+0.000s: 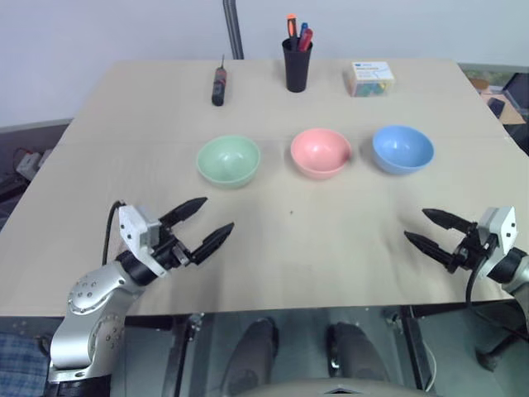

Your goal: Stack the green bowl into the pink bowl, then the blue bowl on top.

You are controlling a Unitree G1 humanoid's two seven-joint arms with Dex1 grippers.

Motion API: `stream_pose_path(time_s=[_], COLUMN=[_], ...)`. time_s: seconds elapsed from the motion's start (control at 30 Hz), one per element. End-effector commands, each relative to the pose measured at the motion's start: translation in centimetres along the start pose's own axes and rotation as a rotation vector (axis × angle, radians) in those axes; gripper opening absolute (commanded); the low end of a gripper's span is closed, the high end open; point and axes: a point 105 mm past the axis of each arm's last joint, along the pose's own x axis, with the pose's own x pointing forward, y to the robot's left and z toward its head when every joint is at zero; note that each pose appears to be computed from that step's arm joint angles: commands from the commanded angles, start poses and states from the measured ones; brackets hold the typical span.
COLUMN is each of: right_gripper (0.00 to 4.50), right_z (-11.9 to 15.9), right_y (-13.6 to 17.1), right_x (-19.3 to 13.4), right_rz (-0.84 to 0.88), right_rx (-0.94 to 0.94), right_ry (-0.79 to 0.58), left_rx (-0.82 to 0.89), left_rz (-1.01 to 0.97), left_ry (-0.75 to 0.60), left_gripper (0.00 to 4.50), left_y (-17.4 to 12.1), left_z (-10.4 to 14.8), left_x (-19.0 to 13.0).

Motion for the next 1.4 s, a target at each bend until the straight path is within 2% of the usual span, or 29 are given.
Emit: stream_pose_path(time_s=[0.03,0.13,0.27,0.33,0.67,0.77,0.97,1.07,1.17,1.27,1.3,1.4], right_gripper=[3.51,3.51,3.51,3.51,3.51,3.51,3.51,2.69,1.37,0.28,0.12,0.12], right_z=[2.2,3.6,6.4,6.8,5.9,6.3,5.5,5.8,6.0,6.1,6.1,6.3], right_y=[-0.4,-0.9,-0.6,-0.6,-1.4,-1.0,-0.6,-0.5,-0.6,-0.9,-0.9,-1.2], right_x=[2.0,4.2,9.1,10.8,17.5,19.6,21.6,22.3,22.5,22.2,22.1,21.6], right_rz=[0.085,0.131,0.233,0.255,0.317,0.333,0.364,0.359,0.357,0.358,0.357,0.36], right_rx=[-0.156,-0.242,-0.409,-0.45,-0.629,-0.696,-0.756,-0.797,-0.804,-0.81,-0.814,-0.83], right_ry=[0.047,0.068,0.072,0.085,0.241,0.243,0.302,0.295,0.286,0.285,0.283,0.282], left_rx=[0.042,0.034,0.045,0.053,0.087,0.095,0.102,0.106,0.106,0.105,0.104,0.094], left_rz=[-0.032,-0.041,-0.021,-0.006,0.062,0.084,0.108,0.114,0.115,0.113,0.112,0.103], left_ry=[-0.096,-0.111,-0.109,-0.111,-0.107,-0.106,-0.095,-0.093,-0.091,-0.088,-0.088,-0.085], left_gripper=[4.5,4.5,4.5,4.5,4.5,4.5,4.5,4.5,4.5,4.5,4.5,4.5], left_y=[-0.9,-1.3,-1.4,-1.2,-1.3,-1.4,-1.4,-1.4,-1.4,-1.4,-1.4,-1.6], left_z=[2.5,2.7,2.6,2.6,2.7,2.7,2.4,2.3,2.3,2.1,2.1,1.9], left_x=[0.7,0.8,0.6,0.4,-1.0,-1.5,-2.2,-2.3,-2.4,-2.4,-2.4,-2.4])
